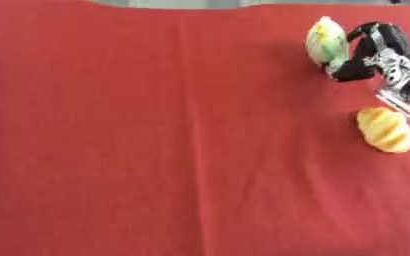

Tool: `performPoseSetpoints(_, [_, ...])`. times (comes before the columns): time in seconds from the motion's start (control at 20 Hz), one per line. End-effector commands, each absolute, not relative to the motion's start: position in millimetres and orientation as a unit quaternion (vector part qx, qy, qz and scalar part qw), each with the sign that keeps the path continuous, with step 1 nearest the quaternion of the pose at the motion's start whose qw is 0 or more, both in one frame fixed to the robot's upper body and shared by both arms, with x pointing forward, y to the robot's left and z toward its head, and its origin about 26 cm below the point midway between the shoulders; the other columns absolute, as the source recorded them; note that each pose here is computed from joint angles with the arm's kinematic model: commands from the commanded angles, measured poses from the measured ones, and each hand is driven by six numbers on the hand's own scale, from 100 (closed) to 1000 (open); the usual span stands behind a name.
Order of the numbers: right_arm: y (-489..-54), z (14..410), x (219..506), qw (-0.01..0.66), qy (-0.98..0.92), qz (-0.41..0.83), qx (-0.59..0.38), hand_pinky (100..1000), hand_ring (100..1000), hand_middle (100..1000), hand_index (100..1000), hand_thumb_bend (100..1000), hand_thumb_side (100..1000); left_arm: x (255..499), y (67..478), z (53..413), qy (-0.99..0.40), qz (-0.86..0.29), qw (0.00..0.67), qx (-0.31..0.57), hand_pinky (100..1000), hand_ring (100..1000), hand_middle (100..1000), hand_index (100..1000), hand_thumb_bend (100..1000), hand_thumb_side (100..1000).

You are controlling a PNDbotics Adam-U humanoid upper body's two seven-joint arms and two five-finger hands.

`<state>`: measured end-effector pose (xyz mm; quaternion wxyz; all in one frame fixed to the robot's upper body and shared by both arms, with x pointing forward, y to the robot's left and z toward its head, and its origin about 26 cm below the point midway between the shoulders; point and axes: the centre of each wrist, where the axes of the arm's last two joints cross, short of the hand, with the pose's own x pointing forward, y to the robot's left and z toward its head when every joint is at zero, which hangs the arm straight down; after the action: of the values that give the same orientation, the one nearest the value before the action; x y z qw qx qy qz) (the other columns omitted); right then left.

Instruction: Pick up the objects with one hand, pass them to the other hand, and then place them into the box on the other side of the table.

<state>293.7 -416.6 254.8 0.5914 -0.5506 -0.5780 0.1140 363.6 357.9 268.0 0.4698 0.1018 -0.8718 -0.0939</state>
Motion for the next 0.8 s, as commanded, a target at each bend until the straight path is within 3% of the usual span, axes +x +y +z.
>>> performPoseSetpoints(0.05, [-411.3, 272.7, 289.6, 0.565, -0.596, 0.110, -0.560, 736, 526, 335, 436, 343, 100, 358.5, 363.6, 280.3, -0.876, -0.102, 0.457, 0.115, 908, 766, 633, 689, 100, 580])
performPoseSetpoints(0.1, [-408.6, 274.8, 288.5, 0.563, -0.599, 0.114, -0.558, 735, 525, 336, 438, 234, 100, 358.2, 364.3, 279.9, -0.876, -0.102, 0.458, 0.116, 908, 766, 632, 689, 100, 620])
performPoseSetpoints(0.15, [-405.1, 277.7, 287.1, 0.558, -0.604, 0.120, -0.556, 735, 524, 336, 439, 340, 100, 357.9, 365.3, 279.2, -0.875, -0.103, 0.459, 0.117, 907, 765, 632, 689, 100, 577])
performPoseSetpoints(0.8, [-350.5, 310.4, 272.5, 0.488, -0.688, 0.204, -0.498, 744, 529, 333, 443, 325, 100, 356.7, 369.6, 289.1, -0.876, -0.120, 0.450, 0.127, 903, 767, 633, 690, 100, 548])
